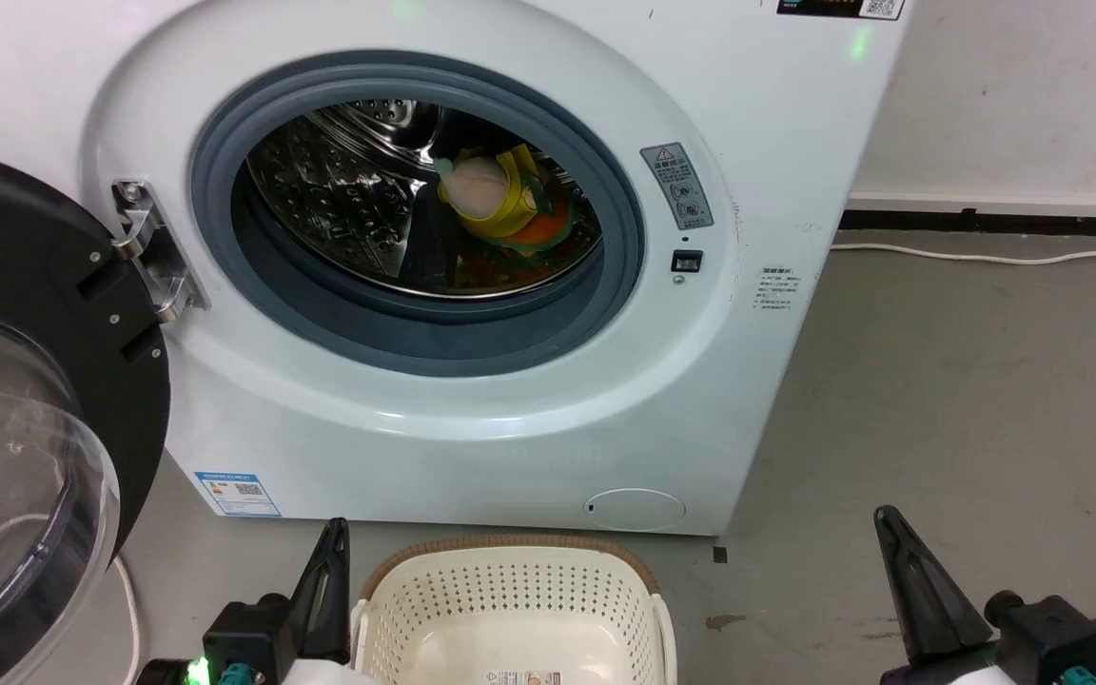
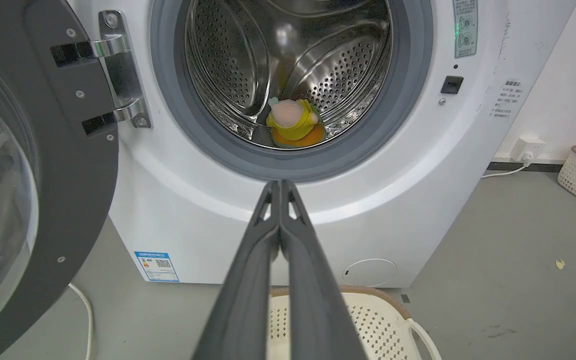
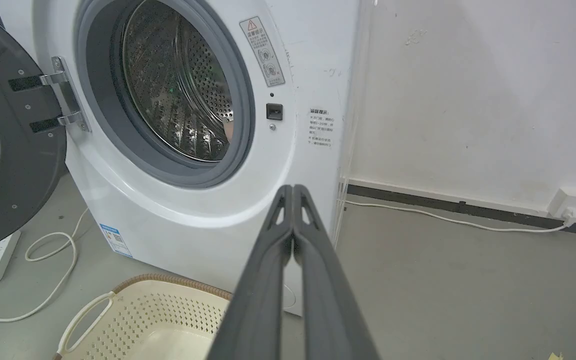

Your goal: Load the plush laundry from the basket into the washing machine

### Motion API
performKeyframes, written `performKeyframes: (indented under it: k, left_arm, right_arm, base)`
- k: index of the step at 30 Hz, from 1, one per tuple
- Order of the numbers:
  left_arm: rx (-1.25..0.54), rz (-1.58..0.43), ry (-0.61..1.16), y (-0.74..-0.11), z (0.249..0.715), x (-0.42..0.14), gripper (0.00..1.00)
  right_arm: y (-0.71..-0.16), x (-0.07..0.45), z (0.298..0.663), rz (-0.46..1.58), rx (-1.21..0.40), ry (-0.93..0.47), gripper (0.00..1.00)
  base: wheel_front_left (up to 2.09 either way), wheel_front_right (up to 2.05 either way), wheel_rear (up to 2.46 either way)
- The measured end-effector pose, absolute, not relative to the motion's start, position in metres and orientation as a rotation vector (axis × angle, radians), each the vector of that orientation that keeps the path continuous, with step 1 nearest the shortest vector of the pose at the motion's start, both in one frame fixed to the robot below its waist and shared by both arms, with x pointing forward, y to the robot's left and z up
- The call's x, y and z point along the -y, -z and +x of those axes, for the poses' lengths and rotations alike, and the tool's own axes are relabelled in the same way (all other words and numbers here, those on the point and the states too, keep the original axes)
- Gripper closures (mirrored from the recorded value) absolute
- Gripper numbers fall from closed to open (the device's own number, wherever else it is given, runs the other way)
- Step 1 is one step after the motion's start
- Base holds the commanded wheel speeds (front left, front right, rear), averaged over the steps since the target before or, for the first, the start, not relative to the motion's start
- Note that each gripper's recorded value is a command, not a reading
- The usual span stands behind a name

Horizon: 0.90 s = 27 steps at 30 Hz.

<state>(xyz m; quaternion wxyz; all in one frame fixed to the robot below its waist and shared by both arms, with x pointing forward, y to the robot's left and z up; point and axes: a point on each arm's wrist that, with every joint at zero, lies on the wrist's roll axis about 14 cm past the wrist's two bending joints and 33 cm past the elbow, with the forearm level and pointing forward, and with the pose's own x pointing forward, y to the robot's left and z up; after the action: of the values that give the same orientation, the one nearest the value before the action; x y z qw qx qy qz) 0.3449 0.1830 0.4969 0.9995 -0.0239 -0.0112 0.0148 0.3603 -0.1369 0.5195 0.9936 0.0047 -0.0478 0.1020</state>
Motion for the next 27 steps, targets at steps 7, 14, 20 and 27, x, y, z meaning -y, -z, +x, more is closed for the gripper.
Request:
performKeyframes:
  k: [7,14,20,27]
  left_arm:
    - [0.016,-0.04,-0.027,-0.4975,0.3462,-0.1834,1.0]
    - [0.014,-0.034,-0.023,-0.4995,0.3484,-0.1825,1.0]
    - [0.01,-0.033,-0.019,-0.5003,0.3496,-0.1816,1.0]
    - [0.014,-0.027,-0.016,-0.5035,0.352,-0.1811,1.0]
  right_arm:
    - [-0.5194,0.1383,0.3613,0.007,0.086,-0.2,1.0]
    - [-0.52,0.1398,0.3621,0.003,0.08,-0.195,1.0]
    - [-0.5196,0.141,0.3622,-0.004,0.072,-0.191,1.0]
    - [-0.5203,0.1425,0.3627,-0.006,0.068,-0.186,1.0]
  base:
    - [0.0,0.0,0.0]
    - [0.0,0.0,0.0]
    - [0.0,0.0,0.0]
    - [0.0,0.0,0.0]
